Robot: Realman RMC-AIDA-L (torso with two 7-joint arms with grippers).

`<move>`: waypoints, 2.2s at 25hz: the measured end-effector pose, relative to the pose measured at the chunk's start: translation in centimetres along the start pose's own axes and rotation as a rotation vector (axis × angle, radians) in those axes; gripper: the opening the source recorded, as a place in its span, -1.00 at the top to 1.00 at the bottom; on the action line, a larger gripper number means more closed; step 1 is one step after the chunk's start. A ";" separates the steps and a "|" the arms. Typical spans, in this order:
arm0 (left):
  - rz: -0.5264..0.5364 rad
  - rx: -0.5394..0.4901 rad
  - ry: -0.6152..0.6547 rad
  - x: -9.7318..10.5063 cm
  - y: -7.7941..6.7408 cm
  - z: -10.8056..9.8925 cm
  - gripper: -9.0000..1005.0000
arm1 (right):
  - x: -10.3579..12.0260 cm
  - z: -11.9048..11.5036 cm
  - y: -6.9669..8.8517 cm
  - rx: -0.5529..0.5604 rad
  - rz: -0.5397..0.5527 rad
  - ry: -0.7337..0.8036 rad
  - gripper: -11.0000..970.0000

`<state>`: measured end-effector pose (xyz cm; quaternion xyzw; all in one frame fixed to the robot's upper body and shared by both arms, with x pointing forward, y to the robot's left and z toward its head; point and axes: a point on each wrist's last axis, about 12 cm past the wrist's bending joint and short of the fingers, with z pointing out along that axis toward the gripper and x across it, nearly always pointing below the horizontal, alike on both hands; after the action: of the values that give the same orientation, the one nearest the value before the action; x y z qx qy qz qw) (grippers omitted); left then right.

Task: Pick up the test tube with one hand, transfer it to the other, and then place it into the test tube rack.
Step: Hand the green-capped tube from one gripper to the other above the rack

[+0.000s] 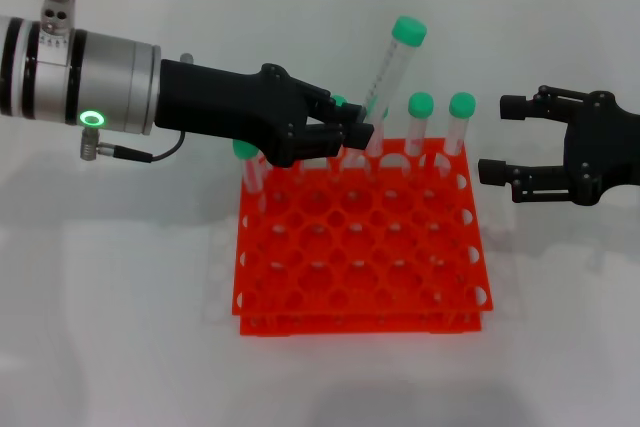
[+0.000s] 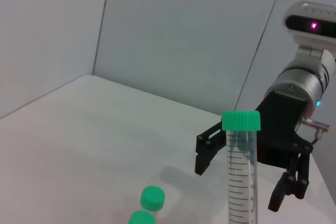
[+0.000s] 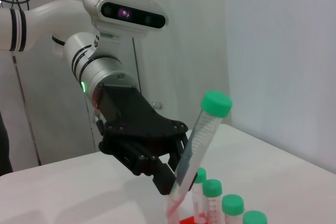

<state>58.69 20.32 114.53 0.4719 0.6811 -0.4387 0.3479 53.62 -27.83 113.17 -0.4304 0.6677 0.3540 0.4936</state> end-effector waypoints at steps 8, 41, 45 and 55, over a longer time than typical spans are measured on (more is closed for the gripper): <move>0.001 -0.017 0.034 0.4 0.3 0.0 0.59 | 0.1 0.0 0.0 0.000 0.001 0.000 -0.77; 0.048 -0.067 0.042 0.6 0.8 -0.5 0.59 | 0.0 -0.1 -0.1 0.010 -0.003 0.000 -0.77; 0.058 -0.066 0.035 0.5 0.8 -0.4 0.59 | 0.0 0.0 -0.1 0.010 -0.006 -0.001 -0.77; 0.098 -0.069 -0.001 0.0 0.9 -0.6 0.59 | -0.1 -0.2 -0.2 0.016 -0.014 -0.006 -0.77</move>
<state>59.46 21.02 114.52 0.4921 0.6717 -0.3975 0.3856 53.74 -28.12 113.30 -0.4299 0.6660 0.3464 0.5016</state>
